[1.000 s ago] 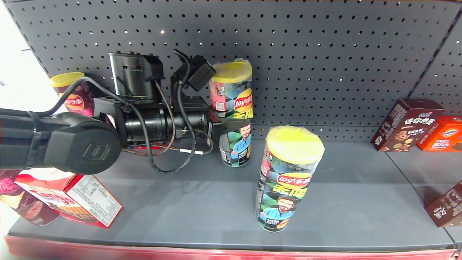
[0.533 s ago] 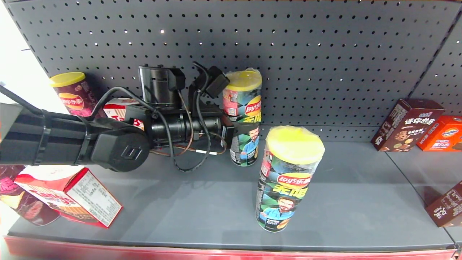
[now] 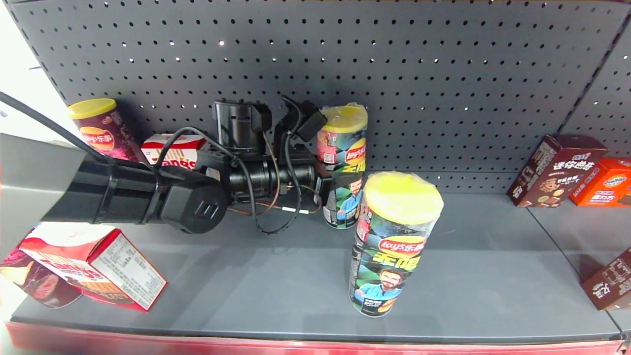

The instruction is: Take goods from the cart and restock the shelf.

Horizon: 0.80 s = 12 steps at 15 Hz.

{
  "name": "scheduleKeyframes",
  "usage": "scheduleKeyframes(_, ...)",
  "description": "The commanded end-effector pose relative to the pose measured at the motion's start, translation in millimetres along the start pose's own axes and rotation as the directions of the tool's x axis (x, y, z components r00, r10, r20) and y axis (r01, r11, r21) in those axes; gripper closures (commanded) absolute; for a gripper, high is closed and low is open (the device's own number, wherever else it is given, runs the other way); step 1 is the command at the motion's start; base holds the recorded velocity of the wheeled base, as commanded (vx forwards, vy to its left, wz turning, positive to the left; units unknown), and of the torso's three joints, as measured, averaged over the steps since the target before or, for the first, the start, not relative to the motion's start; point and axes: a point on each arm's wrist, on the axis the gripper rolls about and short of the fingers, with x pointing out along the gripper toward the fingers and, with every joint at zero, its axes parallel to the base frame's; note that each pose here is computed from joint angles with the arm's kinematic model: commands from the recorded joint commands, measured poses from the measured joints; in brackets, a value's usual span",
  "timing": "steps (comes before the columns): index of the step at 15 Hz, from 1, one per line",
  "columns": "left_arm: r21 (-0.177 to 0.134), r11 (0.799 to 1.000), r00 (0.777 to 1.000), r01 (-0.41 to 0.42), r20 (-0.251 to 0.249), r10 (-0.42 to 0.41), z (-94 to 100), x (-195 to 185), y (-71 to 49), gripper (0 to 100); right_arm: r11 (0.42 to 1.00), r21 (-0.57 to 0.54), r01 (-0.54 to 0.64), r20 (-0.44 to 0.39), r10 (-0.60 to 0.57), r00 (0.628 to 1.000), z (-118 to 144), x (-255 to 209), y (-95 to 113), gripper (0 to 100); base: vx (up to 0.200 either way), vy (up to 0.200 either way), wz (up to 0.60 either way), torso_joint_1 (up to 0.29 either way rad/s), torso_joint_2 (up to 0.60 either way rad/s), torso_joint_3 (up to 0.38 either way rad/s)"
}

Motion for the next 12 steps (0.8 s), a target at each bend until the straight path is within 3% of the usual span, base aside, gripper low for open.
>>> scheduleKeyframes(1, -0.003, 1.000, 1.000, 0.002, -0.004, -0.002, -7.5, 6, 1.5, 100, 1.000, 0.000, 0.000, 0.000, 0.000, 1.000, 0, 0, 0, 0, 0.000, 0.000, 0.00, 0.000, 0.00, 0.000)
scheduleKeyframes(3, 0.001, 1.000, 1.000, 0.012, 0.001, -0.012, -7.9, 9, -2.3, 100, 1.000, 0.000, 0.000, 0.000, 0.000, 1.000, 0, 0, 0, 0, 0.000, 0.000, 0.00, 0.000, 0.00, 0.000)
scheduleKeyframes(4, 0.001, 1.000, 1.000, 0.014, -0.002, -0.014, -9.1, 10, -2.7, 0, 1.000, 0.000, 0.000, -0.001, 0.000, 1.000, 0, 0, 0, 0, 0.000, 0.000, 0.00, 0.000, 0.00, 0.000)
scheduleKeyframes(10, 0.061, 0.998, 1.000, 0.010, -0.013, -0.010, -9.7, 3, -6.6, 0, 1.000, 0.000, 0.000, 0.000, 0.000, 1.000, 0, 0, 0, 0, 0.000, 0.000, 0.00, 0.000, 0.00, 0.000)
scheduleKeyframes(12, 0.079, 0.997, 1.000, 0.002, -0.026, 0.000, -5.9, -18, -15.8, 0, 1.000, 0.000, 0.000, 0.000, 0.000, 1.000, 0, 0, 0, 0, 0.000, 0.000, 0.00, 0.000, 0.00, 0.000)
